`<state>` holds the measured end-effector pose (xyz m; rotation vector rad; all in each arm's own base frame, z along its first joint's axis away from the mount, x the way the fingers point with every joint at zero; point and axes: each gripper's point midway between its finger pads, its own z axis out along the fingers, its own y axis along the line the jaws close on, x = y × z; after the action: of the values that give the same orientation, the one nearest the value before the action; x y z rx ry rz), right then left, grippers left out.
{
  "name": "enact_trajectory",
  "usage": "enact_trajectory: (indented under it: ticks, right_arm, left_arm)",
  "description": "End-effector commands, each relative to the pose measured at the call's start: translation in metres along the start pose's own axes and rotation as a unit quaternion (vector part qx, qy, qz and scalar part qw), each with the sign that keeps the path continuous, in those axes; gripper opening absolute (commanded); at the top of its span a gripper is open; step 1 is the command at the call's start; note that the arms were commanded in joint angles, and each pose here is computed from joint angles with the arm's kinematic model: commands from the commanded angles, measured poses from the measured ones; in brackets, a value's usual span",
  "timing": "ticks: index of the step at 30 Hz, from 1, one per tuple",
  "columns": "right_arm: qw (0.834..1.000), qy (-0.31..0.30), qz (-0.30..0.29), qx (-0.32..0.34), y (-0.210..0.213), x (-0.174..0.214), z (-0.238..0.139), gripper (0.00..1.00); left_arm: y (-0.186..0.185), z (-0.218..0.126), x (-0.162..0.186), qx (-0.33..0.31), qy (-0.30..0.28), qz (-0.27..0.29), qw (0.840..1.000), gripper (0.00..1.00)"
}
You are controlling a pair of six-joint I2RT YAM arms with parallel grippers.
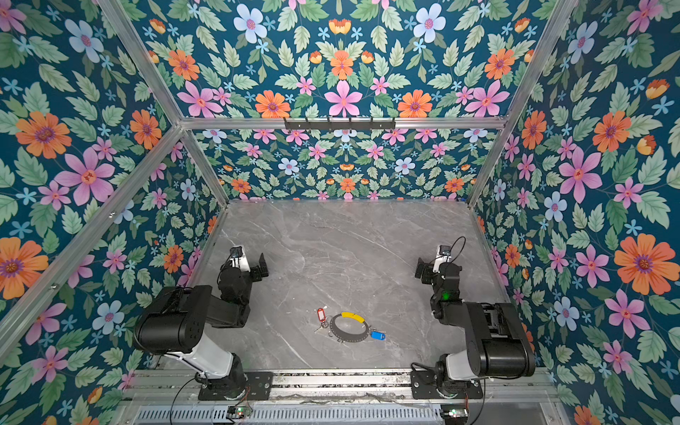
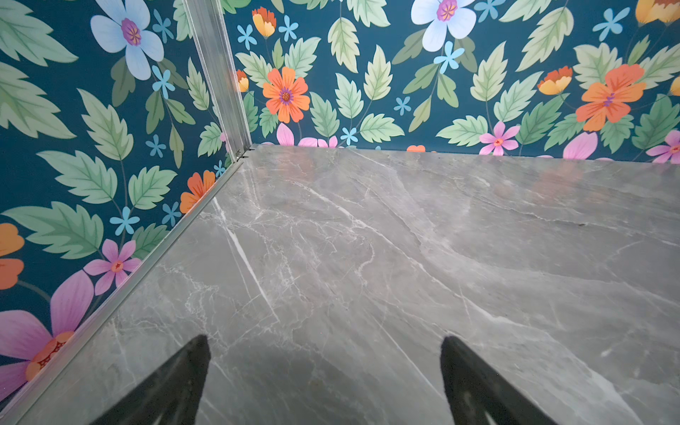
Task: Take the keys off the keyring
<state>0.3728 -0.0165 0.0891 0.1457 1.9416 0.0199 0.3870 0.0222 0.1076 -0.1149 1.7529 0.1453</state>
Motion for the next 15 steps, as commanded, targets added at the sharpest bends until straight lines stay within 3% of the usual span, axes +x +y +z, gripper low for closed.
enact_trajectory:
  ticks: [1, 15]
  right_arm:
    - [1.000, -0.012, -0.002, -0.002, 0.0010, -0.0071, 0.0004, 0.99]
    - [1.000, -0.013, -0.002, -0.002, 0.0010, -0.0073, 0.0002, 0.99]
  left_arm:
    - [0.0000, 0.0004, -0.0066, 0.000, -0.012, -0.002, 1.000, 1.00]
    - [0.0001, 0.0003, -0.0067, 0.000, -0.013, -0.002, 1.000, 1.00]
